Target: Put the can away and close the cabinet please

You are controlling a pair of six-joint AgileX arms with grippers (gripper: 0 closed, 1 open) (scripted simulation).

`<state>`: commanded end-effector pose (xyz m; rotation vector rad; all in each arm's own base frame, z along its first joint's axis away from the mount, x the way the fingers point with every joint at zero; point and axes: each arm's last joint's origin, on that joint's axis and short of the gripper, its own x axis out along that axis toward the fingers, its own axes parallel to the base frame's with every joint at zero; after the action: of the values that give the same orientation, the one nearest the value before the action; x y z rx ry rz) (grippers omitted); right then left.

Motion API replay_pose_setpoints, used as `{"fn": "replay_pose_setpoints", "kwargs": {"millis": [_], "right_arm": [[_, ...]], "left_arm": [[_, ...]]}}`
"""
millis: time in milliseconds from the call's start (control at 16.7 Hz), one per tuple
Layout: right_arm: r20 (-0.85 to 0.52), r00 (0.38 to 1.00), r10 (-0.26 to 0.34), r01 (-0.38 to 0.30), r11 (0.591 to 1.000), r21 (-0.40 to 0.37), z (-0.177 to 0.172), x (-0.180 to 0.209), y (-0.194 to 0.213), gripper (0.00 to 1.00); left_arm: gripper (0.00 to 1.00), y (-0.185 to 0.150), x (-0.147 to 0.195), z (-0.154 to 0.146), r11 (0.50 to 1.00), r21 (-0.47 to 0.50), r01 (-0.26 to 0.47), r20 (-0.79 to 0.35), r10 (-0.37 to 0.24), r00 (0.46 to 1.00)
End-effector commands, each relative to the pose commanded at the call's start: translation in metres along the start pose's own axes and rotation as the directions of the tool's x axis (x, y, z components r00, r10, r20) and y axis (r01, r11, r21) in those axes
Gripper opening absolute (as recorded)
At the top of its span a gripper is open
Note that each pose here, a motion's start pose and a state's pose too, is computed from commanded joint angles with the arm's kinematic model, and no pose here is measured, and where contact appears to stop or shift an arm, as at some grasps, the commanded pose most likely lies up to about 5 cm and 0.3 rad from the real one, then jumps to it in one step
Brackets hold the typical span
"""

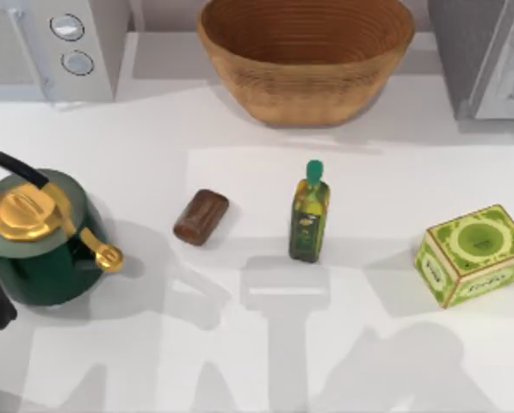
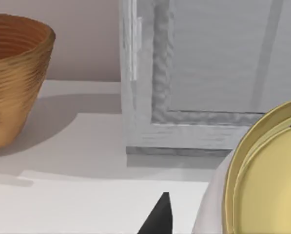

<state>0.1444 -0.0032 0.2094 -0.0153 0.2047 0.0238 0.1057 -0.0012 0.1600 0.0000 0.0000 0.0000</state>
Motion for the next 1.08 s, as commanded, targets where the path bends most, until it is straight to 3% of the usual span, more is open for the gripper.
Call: {"fn": "replay_pose_setpoints", "kwargs": {"millis": [240,480,1080], "right_arm": [[0.141,0.990,-0.013,0.012,1.000,0.009,-0.031,-0.025,0.003,0.00],[0.197,0.980,-0.025,0.022,1.000,0.017,-0.054,-0.028,0.003,0.00],[0.166,0.986,-0.012,0.010,1.000,0.017,-0.043,-0.030,0.005,0.00]], "left_arm": [[1.00,0.000,0.000,0.000,1.000,0.000,0.000,0.000,0.000,1.000],[1.00,0.000,0.000,0.000,1.000,0.000,0.000,0.000,0.000,1.000],[1.00,0.000,0.000,0.000,1.000,0.000,0.000,0.000,0.000,1.000]]}}
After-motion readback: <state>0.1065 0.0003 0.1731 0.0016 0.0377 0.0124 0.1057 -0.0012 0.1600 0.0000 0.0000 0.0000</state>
